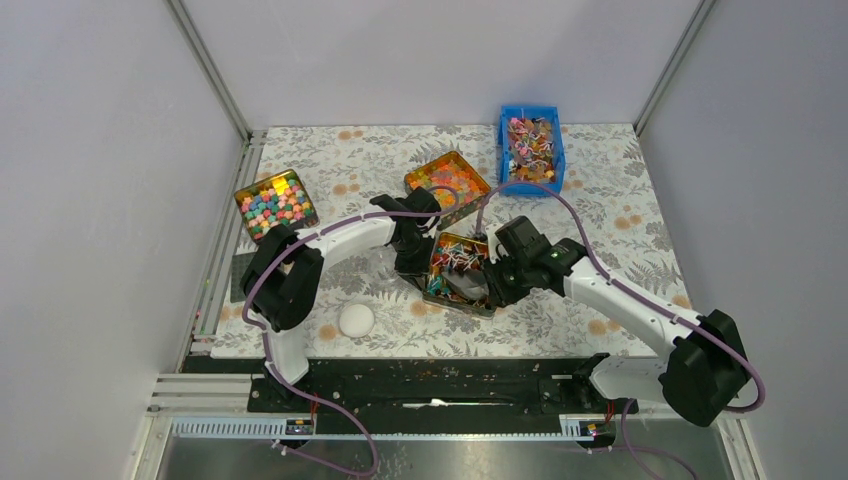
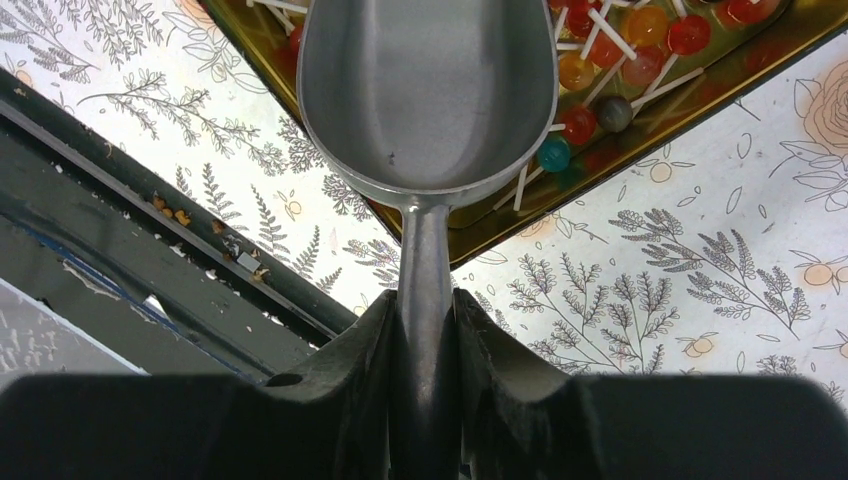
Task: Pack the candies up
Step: Scoop the fake candies from the storage box.
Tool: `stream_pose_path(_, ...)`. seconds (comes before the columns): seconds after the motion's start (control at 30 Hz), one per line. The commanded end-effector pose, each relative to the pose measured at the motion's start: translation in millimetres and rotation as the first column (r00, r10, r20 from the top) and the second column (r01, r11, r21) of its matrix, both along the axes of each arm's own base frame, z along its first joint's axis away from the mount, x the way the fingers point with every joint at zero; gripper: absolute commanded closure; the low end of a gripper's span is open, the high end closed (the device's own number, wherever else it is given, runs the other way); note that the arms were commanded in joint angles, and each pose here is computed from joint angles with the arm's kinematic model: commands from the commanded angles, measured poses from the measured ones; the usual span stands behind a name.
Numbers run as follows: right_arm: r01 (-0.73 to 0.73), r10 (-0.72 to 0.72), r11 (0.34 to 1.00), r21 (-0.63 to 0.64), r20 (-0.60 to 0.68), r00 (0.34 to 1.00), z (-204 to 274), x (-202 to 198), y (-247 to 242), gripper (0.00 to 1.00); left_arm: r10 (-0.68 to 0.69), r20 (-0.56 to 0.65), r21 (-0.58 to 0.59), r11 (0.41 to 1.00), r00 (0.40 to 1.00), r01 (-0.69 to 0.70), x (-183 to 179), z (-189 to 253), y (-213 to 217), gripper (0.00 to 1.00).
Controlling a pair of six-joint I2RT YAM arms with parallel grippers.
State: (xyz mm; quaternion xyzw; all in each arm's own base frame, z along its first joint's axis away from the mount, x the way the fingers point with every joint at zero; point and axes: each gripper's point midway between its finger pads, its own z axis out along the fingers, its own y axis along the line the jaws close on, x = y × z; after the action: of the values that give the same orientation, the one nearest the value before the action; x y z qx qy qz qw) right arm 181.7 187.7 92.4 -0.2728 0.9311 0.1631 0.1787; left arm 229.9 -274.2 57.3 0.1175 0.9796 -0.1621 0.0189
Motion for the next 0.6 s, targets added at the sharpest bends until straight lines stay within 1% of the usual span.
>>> stream_pose_path(0.0, 0.092, -0.092, 0.996, -0.020, 0.022, 0.996, -6, 9, -2, 1.00, -0.004, -0.008, -0.073, 0.997, 1.000, 0.003, 3, 10, -17, 1.00)
stream_pose_path(0.2, 0.167, -0.165, 0.983, -0.074, 0.032, 0.986, -20, 13, -8, 1.00, 0.000, -0.027, -0.097, 0.995, 1.000, -0.003, 1, 13, -21, 1.00)
stream_pose_path(0.3, 0.154, -0.149, 0.984, -0.090, 0.068, 0.987, -21, 15, -3, 1.00, 0.001, -0.033, -0.111, 0.994, 0.999, -0.005, 0, 16, -23, 1.00)
stream_pose_path(0.47, 0.086, -0.076, 0.994, -0.073, 0.126, 0.989, -21, 15, 11, 1.00, -0.001, -0.039, -0.125, 0.992, 0.999, -0.004, -1, 19, -26, 1.00)
stream_pose_path(0.57, 0.074, -0.064, 0.995, -0.068, 0.144, 0.987, -22, 17, 13, 1.00, -0.002, -0.041, -0.133, 0.991, 0.999, -0.003, -2, 21, -26, 1.00)
